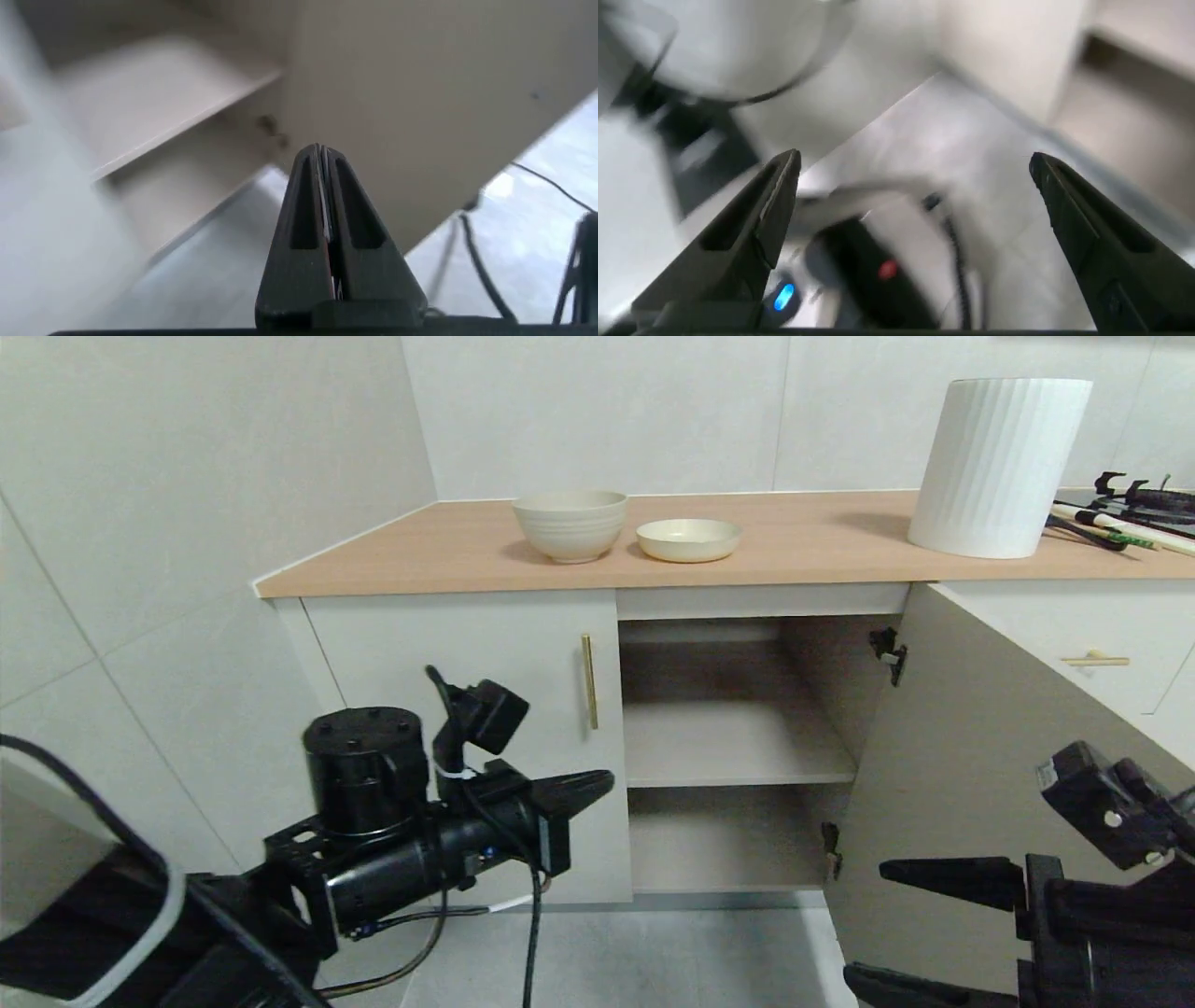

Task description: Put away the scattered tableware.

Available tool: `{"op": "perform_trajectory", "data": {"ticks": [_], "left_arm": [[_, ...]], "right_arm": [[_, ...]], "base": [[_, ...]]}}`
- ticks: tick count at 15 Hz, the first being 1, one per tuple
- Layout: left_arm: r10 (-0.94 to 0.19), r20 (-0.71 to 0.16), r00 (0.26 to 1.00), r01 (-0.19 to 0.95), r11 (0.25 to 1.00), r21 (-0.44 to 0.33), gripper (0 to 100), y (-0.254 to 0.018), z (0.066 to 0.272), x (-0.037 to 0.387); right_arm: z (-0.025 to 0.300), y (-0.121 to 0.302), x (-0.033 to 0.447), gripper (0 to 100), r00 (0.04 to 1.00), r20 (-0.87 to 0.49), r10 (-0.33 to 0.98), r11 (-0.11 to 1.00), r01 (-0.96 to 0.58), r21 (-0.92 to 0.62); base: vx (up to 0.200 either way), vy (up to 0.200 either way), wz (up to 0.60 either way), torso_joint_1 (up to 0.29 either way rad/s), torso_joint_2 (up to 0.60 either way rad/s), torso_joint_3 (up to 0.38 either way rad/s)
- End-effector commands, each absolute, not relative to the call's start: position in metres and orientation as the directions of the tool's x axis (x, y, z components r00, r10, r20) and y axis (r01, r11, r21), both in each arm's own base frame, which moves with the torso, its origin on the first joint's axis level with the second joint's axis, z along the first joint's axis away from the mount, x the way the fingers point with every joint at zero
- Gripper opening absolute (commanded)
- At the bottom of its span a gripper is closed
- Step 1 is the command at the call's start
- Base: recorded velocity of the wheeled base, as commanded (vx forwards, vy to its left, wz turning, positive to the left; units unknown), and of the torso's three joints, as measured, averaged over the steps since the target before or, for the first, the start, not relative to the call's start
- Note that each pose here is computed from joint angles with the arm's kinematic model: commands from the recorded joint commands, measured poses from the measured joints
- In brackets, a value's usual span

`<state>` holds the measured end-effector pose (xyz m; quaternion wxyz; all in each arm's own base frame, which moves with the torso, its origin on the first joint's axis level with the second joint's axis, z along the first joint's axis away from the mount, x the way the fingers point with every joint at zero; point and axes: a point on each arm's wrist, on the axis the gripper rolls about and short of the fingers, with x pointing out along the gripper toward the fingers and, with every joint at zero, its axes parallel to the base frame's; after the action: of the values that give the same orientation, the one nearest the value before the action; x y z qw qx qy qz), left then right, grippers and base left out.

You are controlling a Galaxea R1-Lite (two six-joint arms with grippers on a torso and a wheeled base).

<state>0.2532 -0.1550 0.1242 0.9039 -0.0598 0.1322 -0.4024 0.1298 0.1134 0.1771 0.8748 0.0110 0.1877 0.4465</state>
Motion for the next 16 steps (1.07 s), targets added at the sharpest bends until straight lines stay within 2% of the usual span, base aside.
{"op": "perform_trajectory", "data": {"ticks": [1,3,4,6,7,11,16], "left_arm": [[-0.662,-0.138,0.737,0.634,0.747,-0.199,0,-0.106,0.153,0.232],[-0.611,-0.132,0.781,0.583,0.788,-0.197,0,-0.085,0.164,0.223],[-0.556,-0.135,0.82,0.527,0.826,-0.198,0,-0.066,0.174,0.216],[-0.504,-0.139,0.852,0.475,0.857,-0.199,0,-0.05,0.186,0.205],[-0.489,-0.148,0.859,0.458,0.866,-0.202,100,-0.045,0.191,0.199],[-0.478,-0.107,0.872,0.454,0.87,-0.19,100,-0.042,0.209,0.192],[-0.443,-0.087,0.892,0.423,0.887,-0.183,100,-0.041,0.214,0.195]], "right_arm": [[0.183,0.123,0.145,100,0.55,-0.33,0.767,0.625,-0.758,0.188],[0.191,0.129,0.155,100,0.591,-0.364,0.72,0.676,-0.716,0.174],[0.2,0.138,0.167,100,0.597,-0.372,0.711,0.685,-0.707,0.174],[0.21,0.15,0.182,100,0.607,-0.35,0.713,0.686,-0.708,0.169],[0.215,0.155,0.189,100,0.613,-0.336,0.716,0.685,-0.709,0.168],[0.238,0.165,0.217,100,0.656,-0.271,0.705,0.704,-0.692,0.158],[0.244,0.162,0.219,100,0.739,-0.254,0.624,0.781,-0.599,0.177]], "base": [[0.0,0.0,0.0,0.0,0.0,0.0],[0.0,0.0,0.0,0.0,0.0,0.0],[0.0,0.0,0.0,0.0,0.0,0.0],[0.0,0.0,0.0,0.0,0.0,0.0],[0.0,0.0,0.0,0.0,0.0,0.0],[0.0,0.0,0.0,0.0,0.0,0.0],[0.0,0.0,0.0,0.0,0.0,0.0]]}}
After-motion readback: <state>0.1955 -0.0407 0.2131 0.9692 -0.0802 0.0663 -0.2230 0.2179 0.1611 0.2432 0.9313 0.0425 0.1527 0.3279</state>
